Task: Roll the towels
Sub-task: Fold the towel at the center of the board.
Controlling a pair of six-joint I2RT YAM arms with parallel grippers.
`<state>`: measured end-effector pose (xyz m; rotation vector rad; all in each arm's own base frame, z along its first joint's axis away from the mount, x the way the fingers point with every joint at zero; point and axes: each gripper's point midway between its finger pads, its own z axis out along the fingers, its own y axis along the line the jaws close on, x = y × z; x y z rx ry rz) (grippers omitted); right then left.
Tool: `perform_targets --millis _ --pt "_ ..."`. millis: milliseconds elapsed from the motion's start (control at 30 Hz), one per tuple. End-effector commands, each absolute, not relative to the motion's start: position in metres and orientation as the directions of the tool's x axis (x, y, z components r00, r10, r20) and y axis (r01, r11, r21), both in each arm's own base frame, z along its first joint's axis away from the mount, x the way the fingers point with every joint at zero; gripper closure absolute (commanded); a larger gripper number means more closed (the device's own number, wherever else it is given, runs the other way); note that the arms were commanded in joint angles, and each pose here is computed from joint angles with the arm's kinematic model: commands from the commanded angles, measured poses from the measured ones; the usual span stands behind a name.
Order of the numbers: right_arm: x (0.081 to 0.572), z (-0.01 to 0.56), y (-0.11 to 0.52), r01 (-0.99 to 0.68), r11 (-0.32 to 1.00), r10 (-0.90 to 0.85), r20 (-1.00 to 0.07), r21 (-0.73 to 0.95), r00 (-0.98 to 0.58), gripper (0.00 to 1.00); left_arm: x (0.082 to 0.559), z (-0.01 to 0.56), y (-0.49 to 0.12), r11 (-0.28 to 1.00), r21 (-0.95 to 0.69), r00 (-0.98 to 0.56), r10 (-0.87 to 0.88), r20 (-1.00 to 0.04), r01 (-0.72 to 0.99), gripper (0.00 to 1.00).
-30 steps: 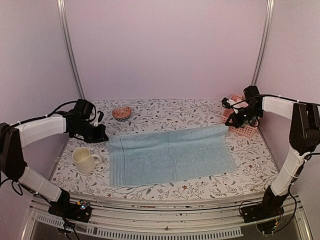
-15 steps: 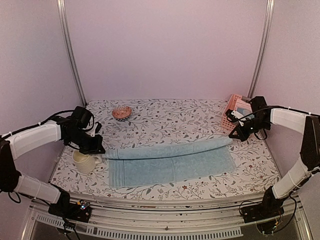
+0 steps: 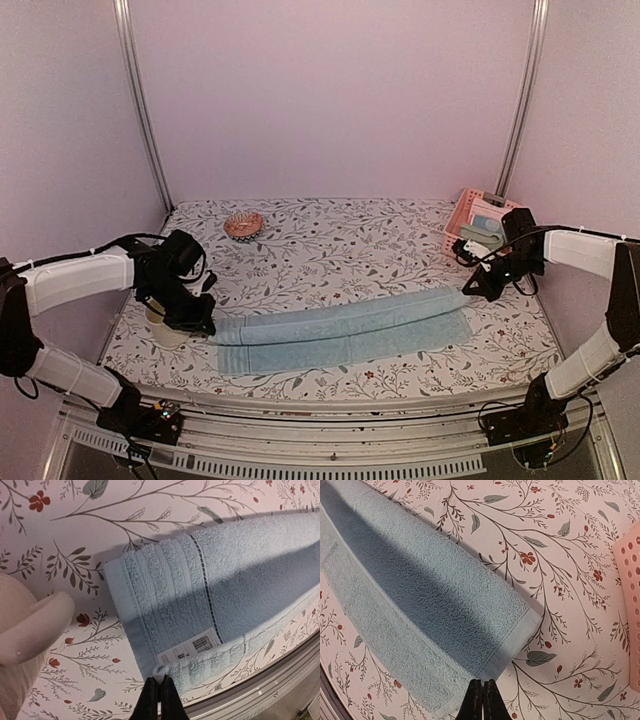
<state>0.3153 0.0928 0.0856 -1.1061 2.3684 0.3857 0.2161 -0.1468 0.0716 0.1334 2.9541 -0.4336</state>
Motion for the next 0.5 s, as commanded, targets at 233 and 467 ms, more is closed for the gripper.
perform_targets --millis 233,467 --pt "0.29 0.063 0.084 -0.812 0.582 -0.698 -0.482 0.047 -0.529 0.98 0.182 0.042 -0.136 0.981 -0.162 -0.995 0.104 -0.011 0.104 1.0" --pt "0.277 0.05 0.084 -0.832 0.551 -0.723 -0.461 0.063 -0.514 0.98 0.174 0.036 -0.141 0.979 -0.155 -0.99 0.136 0.022 0.131 1.0"
